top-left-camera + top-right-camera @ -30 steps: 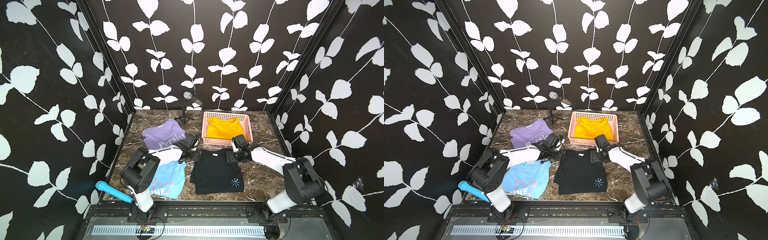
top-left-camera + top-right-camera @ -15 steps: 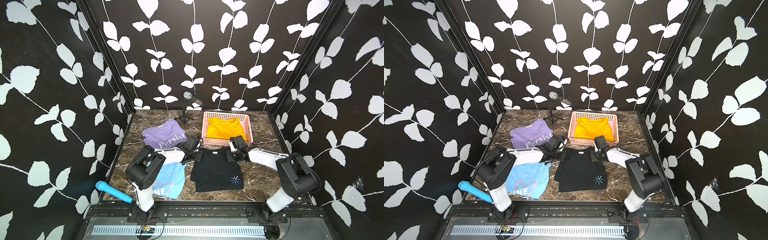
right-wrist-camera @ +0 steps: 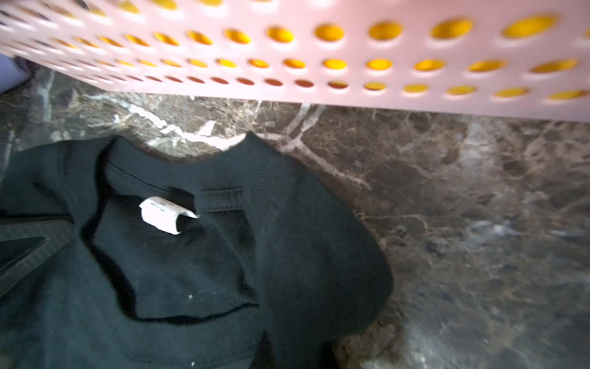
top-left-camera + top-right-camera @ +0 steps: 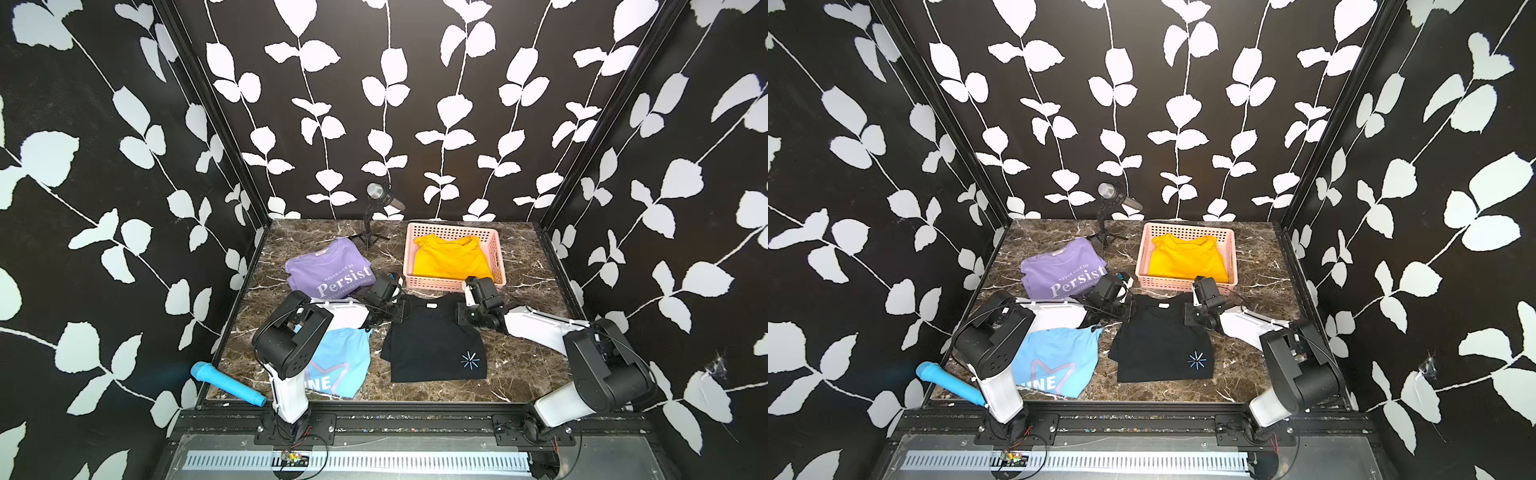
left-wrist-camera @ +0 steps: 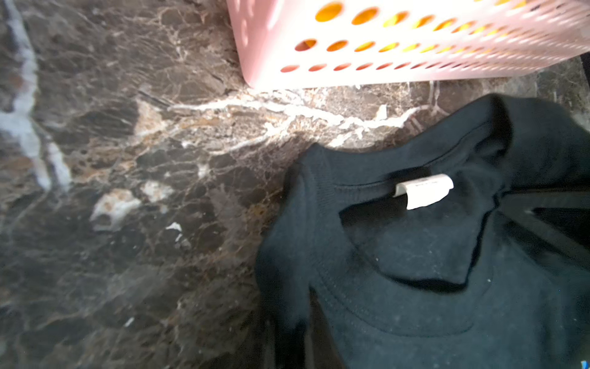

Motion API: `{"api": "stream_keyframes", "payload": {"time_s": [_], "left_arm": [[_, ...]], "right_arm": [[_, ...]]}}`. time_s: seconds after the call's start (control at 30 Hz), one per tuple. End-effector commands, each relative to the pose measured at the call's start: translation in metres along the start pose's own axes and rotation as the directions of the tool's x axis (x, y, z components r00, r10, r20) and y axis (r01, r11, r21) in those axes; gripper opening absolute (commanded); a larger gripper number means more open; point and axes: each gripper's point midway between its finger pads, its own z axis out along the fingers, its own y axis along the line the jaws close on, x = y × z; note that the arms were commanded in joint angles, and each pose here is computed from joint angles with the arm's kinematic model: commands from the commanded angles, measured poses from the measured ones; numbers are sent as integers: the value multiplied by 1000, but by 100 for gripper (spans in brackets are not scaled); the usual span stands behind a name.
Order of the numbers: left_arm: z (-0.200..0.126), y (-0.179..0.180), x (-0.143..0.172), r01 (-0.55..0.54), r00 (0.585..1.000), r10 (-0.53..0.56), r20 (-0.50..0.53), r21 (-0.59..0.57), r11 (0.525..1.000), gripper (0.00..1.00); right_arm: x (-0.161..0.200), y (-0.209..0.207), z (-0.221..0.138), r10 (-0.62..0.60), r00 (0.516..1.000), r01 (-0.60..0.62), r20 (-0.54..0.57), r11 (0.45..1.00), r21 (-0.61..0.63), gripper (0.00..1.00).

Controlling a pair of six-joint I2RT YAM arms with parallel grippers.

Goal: Put the folded t-shirts into the basket
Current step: Pick up the T-shirt from the center of the board.

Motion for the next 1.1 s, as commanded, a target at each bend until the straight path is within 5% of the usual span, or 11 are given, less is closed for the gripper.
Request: {"api": "stream_keyframes", "payload": {"time_s": [0.0, 0.7, 1.07], "left_arm": [[-17, -16, -13, -8, 999, 6, 45, 46, 999, 0], [-151, -75, -102, -126, 936, 85, 342, 101, 987, 0], [-162, -102, -157, -181, 906, 129, 403, 92, 979, 0]], "right_arm": [[-19, 13, -17, 7, 995, -3, 99, 999, -45, 0], [-87, 69, -156, 34, 913, 55, 406, 977, -205, 0], [-124, 73, -182, 5, 888, 58, 459, 991, -123, 0]]}}
